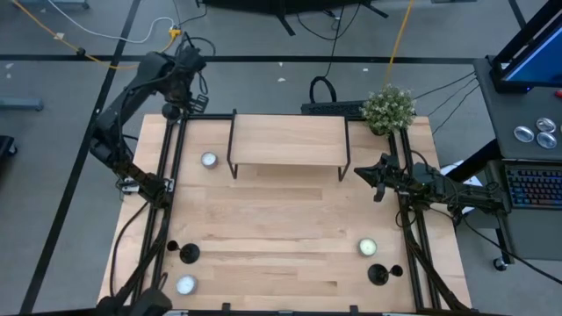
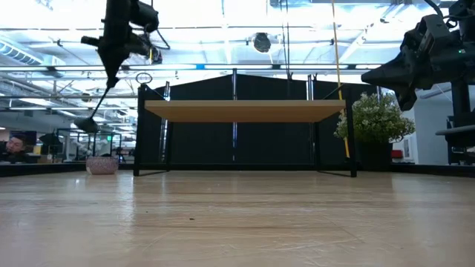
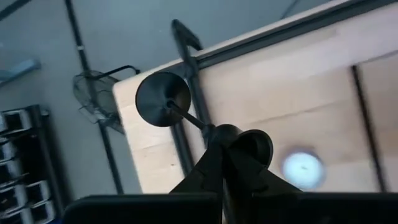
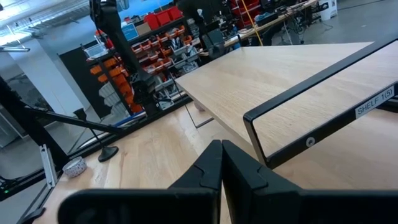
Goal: Pick & Place candle stick holders
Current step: Put the top black candle holder on the shelf
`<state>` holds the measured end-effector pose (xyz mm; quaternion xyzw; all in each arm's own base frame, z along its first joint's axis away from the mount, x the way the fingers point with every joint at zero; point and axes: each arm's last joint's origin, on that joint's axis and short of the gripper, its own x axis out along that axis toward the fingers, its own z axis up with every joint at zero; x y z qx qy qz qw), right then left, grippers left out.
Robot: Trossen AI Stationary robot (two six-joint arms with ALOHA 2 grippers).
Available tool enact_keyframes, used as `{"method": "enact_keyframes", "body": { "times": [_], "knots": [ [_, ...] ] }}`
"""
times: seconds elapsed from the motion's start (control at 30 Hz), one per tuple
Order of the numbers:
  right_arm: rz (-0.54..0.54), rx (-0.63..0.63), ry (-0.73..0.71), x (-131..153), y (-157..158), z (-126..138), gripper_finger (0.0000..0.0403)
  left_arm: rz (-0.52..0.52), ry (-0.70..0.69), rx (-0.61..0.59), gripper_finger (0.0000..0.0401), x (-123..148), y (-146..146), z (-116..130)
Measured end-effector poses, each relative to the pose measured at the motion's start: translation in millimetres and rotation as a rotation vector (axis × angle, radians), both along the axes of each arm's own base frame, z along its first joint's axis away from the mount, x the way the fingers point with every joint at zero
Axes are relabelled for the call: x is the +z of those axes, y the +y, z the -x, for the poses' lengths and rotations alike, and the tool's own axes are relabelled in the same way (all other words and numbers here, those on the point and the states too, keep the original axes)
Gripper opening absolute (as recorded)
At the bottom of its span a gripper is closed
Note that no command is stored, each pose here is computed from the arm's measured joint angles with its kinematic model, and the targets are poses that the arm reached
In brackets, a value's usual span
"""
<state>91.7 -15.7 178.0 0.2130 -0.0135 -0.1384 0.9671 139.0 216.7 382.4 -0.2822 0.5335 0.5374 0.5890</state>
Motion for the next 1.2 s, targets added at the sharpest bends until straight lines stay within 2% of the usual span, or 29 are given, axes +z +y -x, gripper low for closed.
{"method": "enact_keyframes", "body": {
  "times": [0.2, 0.47, 0.67, 0.8, 0.9, 1.07, 1.2],
  "knots": [
    [0.001, 0.000, -0.007, 1, 0, 0, 0.0000, -0.021, -0.241, -0.080, 0.0000, 36, -22, -1],
    [0.050, -0.002, -0.167, 17, 0, 1, 0.0000, -0.200, -0.458, -0.115, 0.0000, 95, -65, 5],
    [0.087, -0.002, -0.196, 22, 0, -1, 0.0000, -0.233, -0.688, -0.223, 0.0000, 126, -94, -7],
    [0.098, 0.022, -0.186, 22, 0, -6, 0.0000, -0.207, -0.864, -0.333, 0.0000, 137, -109, -26],
    [0.168, 0.057, -0.222, 28, 1, -11, 0.0000, -0.154, -0.950, -0.401, 0.0000, 139, -119, -43],
    [0.298, 0.069, -0.329, 47, 1, -19, 0.0000, -0.047, -1.004, -0.479, 0.0000, 135, -136, -74],
    [0.368, 0.076, -0.269, 74, -1, -34, 0.0000, 0.041, -1.012, -0.530, 0.0000, 125, -149, -104]
  ]
}}
